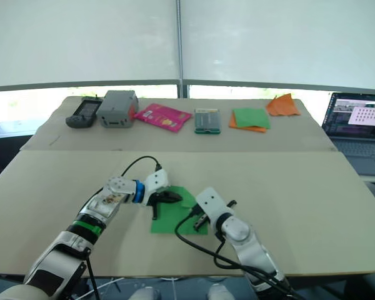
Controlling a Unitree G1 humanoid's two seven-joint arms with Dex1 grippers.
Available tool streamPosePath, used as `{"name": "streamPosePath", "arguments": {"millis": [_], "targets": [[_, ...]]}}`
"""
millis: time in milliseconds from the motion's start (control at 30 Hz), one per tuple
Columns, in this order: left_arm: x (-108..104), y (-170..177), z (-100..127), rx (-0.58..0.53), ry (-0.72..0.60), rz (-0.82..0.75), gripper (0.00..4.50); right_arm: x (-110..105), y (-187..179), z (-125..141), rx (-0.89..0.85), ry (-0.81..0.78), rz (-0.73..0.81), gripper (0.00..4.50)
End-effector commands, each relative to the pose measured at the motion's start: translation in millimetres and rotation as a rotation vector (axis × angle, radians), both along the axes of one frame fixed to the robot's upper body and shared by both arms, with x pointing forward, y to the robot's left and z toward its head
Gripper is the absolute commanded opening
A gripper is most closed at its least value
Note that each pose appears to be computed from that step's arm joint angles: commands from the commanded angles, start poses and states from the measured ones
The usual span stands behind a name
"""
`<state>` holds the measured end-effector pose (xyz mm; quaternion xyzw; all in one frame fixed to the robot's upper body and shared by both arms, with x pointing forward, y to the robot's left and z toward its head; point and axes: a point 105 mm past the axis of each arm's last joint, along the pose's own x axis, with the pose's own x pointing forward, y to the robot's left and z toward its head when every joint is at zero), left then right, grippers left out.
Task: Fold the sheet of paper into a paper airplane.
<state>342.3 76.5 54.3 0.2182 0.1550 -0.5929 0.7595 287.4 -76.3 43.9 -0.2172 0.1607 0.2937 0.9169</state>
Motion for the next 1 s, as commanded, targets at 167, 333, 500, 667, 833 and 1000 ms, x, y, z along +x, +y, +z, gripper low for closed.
{"name": "streamPosePath", "arguments": {"millis": [167,333,500,667,833,1000], "targets": [[-1,12,-15,0.071,0.040,0.026,0.00,-45,-15,-66,-0.098,0.324,0.017,0.03],[-1,12,-15,0.073,0.039,0.026,0.00,-50,-26,-65,-0.091,0.339,-0.016,0.03],[0,12,-15,0.072,0.037,0.026,0.00,-42,-25,-43,-0.010,0.276,-0.030,0.03],[3,10,-10,0.057,0.015,0.025,0.00,-24,-10,34,0.257,0.025,0.049,0.03],[7,10,-2,0.043,-0.005,0.030,0.00,-29,-8,66,0.346,-0.025,0.130,0.03],[8,9,1,0.026,-0.011,0.038,0.00,-12,-3,63,0.292,-0.032,0.141,0.03]]}}
